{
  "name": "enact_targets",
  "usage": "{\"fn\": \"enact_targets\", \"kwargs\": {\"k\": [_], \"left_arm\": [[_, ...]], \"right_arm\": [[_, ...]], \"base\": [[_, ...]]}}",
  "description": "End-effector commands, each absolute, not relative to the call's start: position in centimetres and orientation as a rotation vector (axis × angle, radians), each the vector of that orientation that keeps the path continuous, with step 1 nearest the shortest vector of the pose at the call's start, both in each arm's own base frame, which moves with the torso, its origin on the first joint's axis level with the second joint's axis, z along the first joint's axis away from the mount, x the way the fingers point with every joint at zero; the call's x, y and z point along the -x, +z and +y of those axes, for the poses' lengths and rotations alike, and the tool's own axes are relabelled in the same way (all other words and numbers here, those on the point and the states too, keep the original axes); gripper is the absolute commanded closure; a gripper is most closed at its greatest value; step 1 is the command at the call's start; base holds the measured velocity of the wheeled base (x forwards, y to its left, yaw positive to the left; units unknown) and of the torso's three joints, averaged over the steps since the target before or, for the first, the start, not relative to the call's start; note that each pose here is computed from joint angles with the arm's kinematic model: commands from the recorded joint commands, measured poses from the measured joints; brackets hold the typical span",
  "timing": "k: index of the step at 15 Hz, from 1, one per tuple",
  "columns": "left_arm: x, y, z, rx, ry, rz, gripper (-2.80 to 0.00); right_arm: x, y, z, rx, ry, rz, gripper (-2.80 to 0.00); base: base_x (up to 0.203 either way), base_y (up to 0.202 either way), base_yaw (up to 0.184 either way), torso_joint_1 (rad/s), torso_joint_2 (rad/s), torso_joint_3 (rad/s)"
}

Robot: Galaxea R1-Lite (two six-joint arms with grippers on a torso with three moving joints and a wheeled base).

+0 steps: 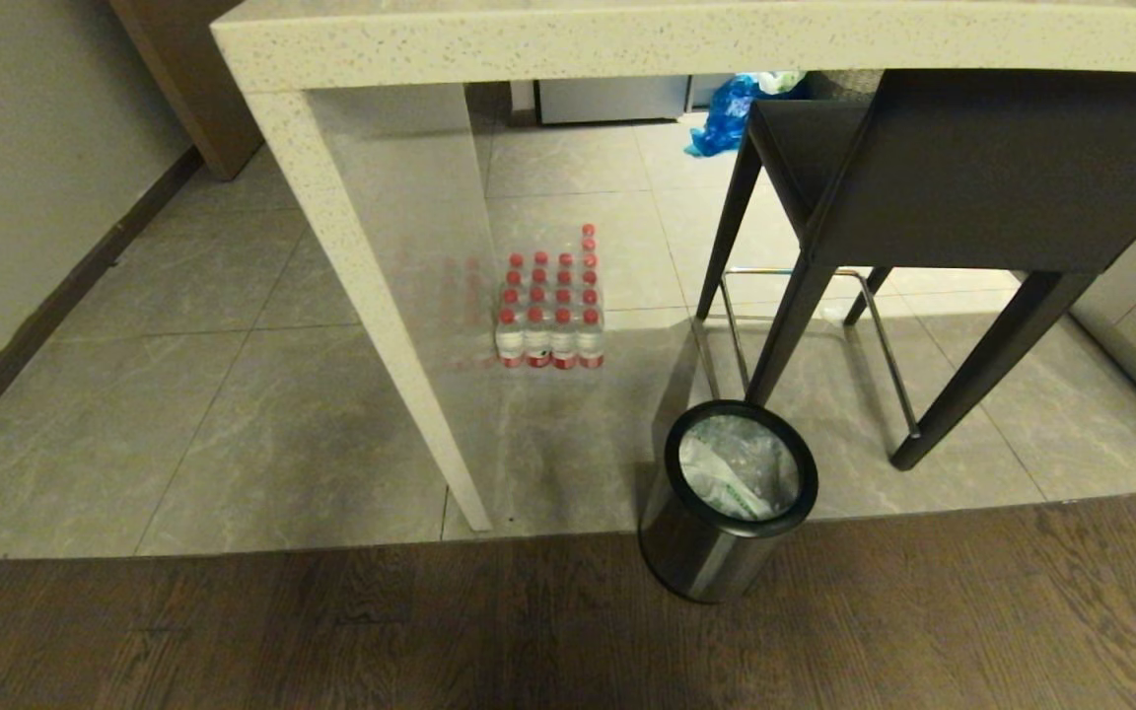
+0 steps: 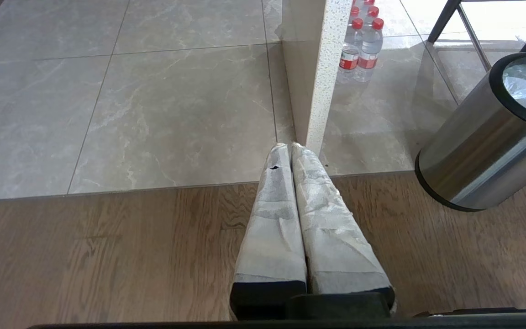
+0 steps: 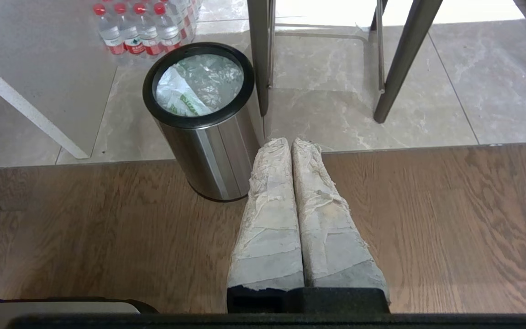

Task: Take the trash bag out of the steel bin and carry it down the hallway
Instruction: Place the outer trash can on the ground

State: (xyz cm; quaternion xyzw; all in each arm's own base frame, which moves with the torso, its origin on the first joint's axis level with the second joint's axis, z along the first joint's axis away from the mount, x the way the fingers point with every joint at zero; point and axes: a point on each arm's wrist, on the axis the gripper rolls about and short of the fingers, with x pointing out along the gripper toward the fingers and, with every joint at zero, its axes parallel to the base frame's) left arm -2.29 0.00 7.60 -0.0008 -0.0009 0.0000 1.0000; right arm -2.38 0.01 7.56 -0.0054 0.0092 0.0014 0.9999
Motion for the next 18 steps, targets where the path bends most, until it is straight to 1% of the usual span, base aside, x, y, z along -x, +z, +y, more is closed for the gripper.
{"fn": "enact_targets", "kwargs": {"k": [1,10,13,18], "left_arm": [[2.28,7.59,0.00,0.002,0.002,0.000,0.00],[2.28,7.56,0.00,-0.004,0.000,0.003,0.00],[2.28,7.56,0.00,0.000,0.001,0.003,0.00],[2.29,7.57,0.00,-0.002,0.002,0.000,0.00]], "right_arm": [[2.36,7.52,0.01,0.011,0.003,0.021,0.00],[2.38,7.56,0.01,0.015,0.003,0.020,0.00],[2.38,7.56,0.01,0.015,0.003,0.020,0.00],[2.38,7.56,0.01,0.015,0.003,0.020,0.00]], "base": [[0.000,0.000,0.000,0.000,0.00,0.000],[0.000,0.000,0.000,0.000,0.00,0.000],[-0.098,0.000,0.000,0.006,0.00,0.002],[0.000,0.000,0.000,0.000,0.00,0.000]]}}
